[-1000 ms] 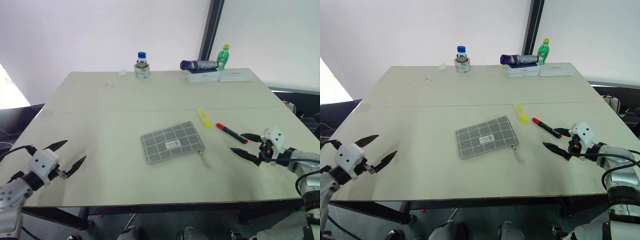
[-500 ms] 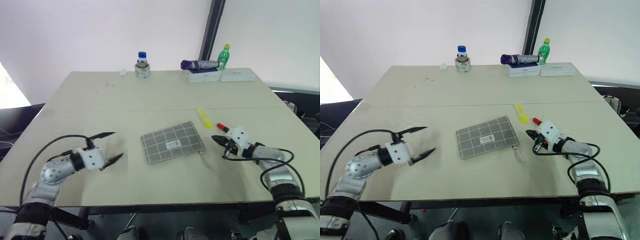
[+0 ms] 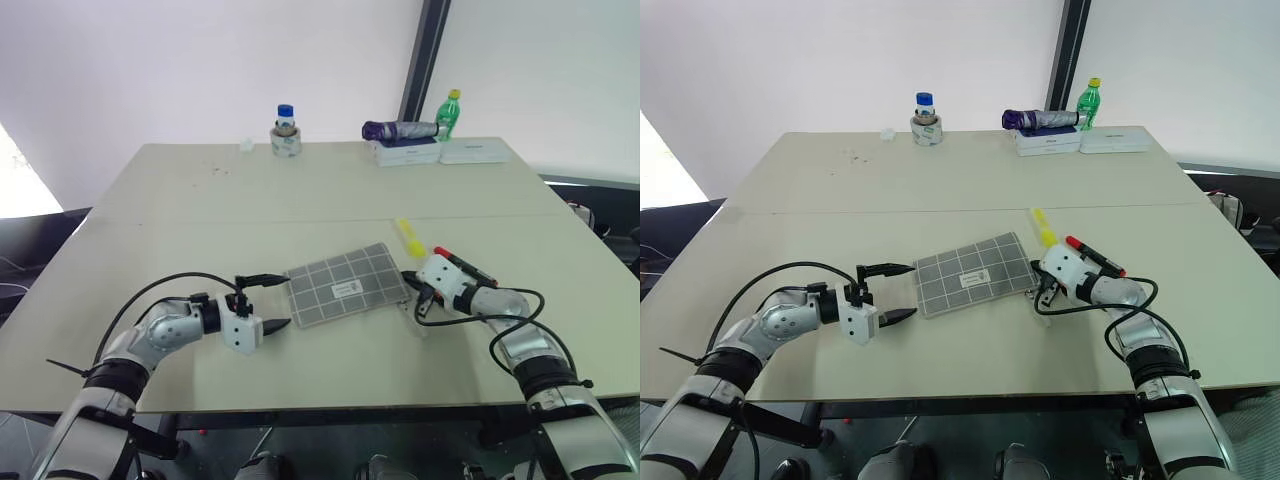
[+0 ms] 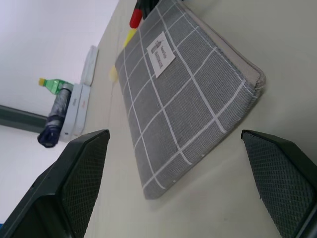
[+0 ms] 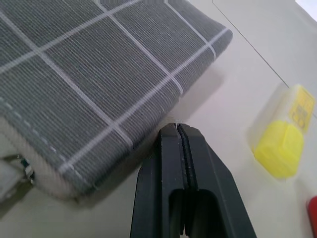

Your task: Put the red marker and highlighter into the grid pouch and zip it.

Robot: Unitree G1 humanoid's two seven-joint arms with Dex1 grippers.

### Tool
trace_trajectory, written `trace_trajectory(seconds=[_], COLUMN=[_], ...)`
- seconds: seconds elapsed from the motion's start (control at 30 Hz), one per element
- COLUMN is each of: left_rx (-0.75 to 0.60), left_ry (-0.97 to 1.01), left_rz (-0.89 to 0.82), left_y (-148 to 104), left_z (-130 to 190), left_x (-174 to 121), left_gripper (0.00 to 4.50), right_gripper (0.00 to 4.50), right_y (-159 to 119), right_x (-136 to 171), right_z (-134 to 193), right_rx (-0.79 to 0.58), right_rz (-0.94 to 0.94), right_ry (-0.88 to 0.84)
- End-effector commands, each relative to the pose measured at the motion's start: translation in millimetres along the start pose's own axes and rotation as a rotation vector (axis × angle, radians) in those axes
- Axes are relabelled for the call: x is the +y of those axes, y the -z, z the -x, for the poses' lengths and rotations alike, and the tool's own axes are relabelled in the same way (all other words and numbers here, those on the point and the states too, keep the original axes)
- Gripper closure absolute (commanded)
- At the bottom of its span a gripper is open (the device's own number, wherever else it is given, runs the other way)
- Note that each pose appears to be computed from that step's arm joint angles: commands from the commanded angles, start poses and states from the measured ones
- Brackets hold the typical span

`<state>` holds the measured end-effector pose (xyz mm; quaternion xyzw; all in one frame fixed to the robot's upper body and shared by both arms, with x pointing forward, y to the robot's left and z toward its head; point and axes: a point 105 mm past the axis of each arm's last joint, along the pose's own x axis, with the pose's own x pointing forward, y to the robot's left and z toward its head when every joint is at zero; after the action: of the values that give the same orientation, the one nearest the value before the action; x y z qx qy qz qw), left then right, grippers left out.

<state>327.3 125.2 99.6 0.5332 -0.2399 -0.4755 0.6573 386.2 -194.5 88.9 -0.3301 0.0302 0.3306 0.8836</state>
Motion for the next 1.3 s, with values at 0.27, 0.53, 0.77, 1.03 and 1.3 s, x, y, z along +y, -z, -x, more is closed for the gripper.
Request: trace_trajectory(seconds=[0.27,0.53,0.77,1.03,1.3], left_rx=[-0.014,-0.039,-0.043,-0.040,0.004], left_ry=[0.097,0.095,0.092,0.044,-0.119], left_rz=[-0.025,-0.037,-0.002,0.042,0.153], left_y=[0,-4,-4,-4,1], left_z=[-12,-23,-19,-16,-4], left_x=[-26,-26,-30,-24,-6], left_gripper=[0.00,0.00,2.20,4.50,4.50], right_gripper=[4.47,4.47,4.50,4.25,0.52], right_y=[-27,-31,-27,-29,-41], right_x=[15,18,16,4,-27], right_z=[-21,-28,-24,-17,7], right_rx=[-0.072,-0.078,-0.068,-0.083,-0.160], right_rz=[0.077,0.098,0.104,0.002,-0.183], right_ry=[-0.061,-0.077,-0.080,-0.087,-0.004])
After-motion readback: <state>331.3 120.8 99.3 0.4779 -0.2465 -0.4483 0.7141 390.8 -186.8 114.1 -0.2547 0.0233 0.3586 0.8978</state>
